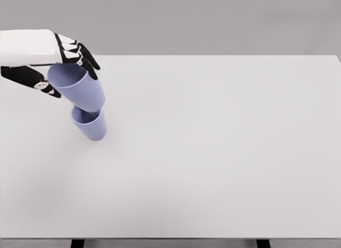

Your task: Place the right cup on the left cup with left arm

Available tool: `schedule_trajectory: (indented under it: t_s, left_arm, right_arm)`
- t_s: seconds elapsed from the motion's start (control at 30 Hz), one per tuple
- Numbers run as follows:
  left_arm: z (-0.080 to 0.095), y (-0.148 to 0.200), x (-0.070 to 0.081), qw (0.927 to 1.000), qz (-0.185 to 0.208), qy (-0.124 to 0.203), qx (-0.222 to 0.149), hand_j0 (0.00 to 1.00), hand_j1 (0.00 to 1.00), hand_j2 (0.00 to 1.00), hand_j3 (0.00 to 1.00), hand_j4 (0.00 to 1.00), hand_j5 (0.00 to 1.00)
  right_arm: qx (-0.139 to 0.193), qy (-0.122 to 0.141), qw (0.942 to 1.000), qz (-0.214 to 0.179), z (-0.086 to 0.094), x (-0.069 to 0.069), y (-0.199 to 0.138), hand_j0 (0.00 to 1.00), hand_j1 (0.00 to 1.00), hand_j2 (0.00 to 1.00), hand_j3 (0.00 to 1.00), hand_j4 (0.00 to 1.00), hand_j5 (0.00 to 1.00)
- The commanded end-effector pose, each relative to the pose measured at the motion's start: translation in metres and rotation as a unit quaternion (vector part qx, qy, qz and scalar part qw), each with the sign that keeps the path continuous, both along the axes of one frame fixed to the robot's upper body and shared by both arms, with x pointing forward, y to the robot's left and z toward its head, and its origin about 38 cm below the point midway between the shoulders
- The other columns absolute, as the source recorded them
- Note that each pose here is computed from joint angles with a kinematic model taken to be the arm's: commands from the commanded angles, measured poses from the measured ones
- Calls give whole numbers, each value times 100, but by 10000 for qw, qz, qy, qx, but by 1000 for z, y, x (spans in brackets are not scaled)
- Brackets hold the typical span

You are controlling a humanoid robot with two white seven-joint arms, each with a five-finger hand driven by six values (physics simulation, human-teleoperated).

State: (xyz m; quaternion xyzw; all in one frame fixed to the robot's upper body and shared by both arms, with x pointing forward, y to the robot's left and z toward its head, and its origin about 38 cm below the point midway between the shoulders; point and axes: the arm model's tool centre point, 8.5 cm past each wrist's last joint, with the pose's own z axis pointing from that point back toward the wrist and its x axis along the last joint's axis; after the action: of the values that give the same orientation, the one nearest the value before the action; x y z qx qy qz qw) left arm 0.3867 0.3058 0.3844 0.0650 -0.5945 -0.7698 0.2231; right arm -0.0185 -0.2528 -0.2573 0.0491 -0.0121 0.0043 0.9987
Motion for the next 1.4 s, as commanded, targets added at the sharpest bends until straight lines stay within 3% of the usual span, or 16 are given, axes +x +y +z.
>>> schedule_trajectory:
  t_s: [0.0, 0.37, 0.77, 1.37]
  left_arm:
    - [0, 8, 5, 9999, 154, 5, -15, 61, 61, 61, 61, 61, 61]
    - [-28, 23, 14, 9983, 427, 373, 139, 61, 61, 61, 61, 61, 61]
    - [-38, 25, 29, 9973, 570, 446, 129, 61, 61, 61, 61, 61, 61]
    - [-50, 23, 34, 9966, 590, 572, 102, 61, 61, 61, 61, 61, 61]
  right_arm:
    - [1, 1, 10000, 1, 0, 0, 0, 100, 100, 100, 100, 100, 100]
    - [1, 1, 10000, 1, 0, 0, 0, 100, 100, 100, 100, 100, 100]
    - [1, 1, 10000, 1, 0, 0, 0, 100, 100, 100, 100, 100, 100]
    - [1, 9, 10000, 0, 0, 0, 0, 100, 100, 100, 100, 100, 100]
